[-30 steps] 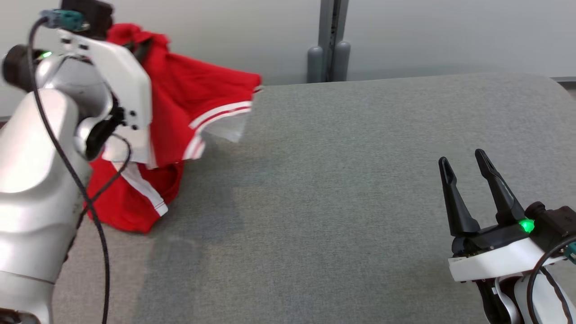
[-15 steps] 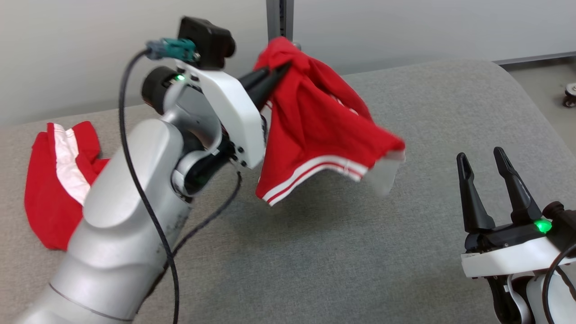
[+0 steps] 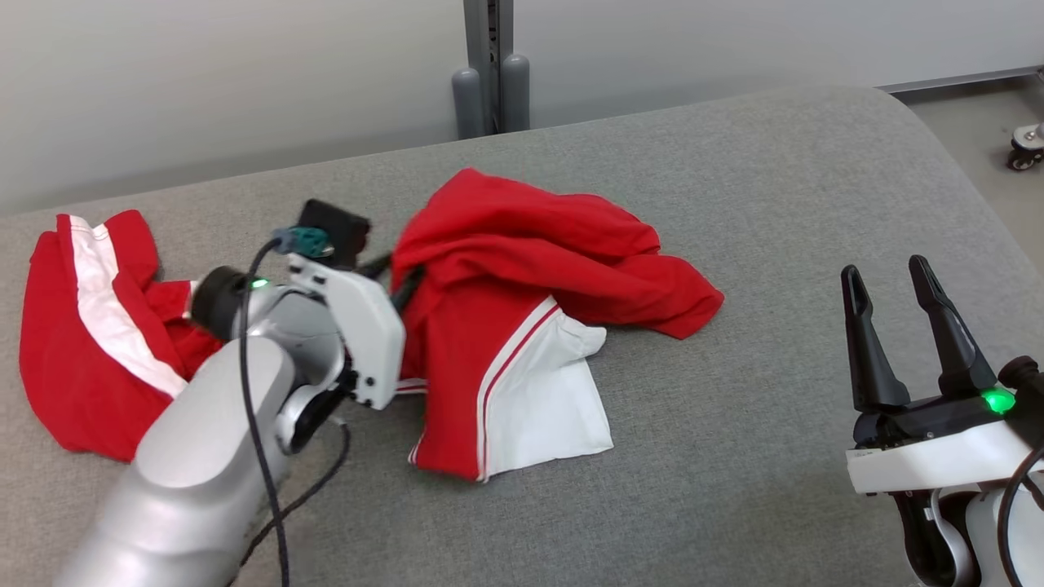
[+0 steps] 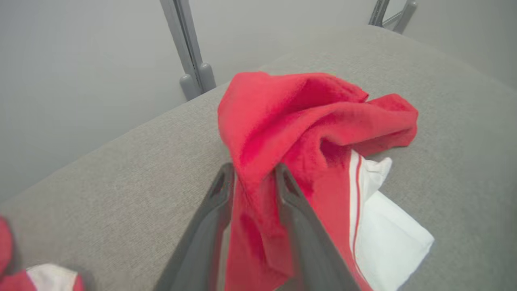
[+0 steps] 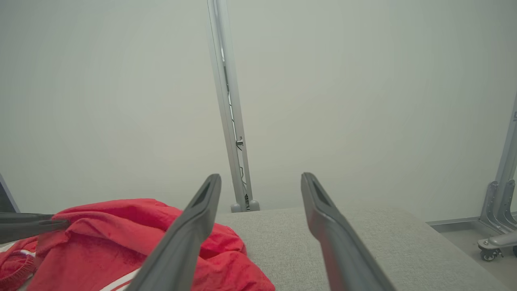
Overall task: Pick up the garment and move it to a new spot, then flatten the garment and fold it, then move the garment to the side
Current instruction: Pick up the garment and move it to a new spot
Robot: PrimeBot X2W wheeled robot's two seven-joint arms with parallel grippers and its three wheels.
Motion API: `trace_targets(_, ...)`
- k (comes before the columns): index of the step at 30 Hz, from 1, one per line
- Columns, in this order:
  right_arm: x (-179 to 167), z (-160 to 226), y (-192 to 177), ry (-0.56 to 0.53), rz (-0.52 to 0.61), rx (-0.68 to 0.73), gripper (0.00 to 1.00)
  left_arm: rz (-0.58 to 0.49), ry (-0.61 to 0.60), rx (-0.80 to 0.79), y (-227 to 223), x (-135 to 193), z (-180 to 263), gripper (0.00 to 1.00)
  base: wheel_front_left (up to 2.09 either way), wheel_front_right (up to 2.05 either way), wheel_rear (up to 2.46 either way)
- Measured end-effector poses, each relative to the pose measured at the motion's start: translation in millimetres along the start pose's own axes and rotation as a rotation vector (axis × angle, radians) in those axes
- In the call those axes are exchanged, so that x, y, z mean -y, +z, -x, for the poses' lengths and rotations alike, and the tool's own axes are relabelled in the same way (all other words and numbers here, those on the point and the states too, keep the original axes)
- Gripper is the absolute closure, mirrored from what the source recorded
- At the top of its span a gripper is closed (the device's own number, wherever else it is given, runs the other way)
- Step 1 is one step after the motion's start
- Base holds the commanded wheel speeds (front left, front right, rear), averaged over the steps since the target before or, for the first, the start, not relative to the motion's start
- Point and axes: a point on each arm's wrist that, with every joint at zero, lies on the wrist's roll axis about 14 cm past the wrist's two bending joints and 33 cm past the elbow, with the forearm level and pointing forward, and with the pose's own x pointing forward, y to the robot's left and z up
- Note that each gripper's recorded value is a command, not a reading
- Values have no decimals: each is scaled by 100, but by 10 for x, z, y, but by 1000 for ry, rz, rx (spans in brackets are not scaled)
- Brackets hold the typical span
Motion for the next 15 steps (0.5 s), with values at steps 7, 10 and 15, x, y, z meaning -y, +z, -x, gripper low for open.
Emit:
trace_targets(7,-80,-81,-60,30,-5,-10,0,99,80,94,-93,-204,97,0,0,0,0)
trace_targets(10,-151,-117,-98,56,-8,-17,0,125,121,197,15,-314,202,0,0,0,0)
trace_targets(15,-214,-161,-114,80,-3,-18,0,121,199,335,130,-452,412,0,0,0,0)
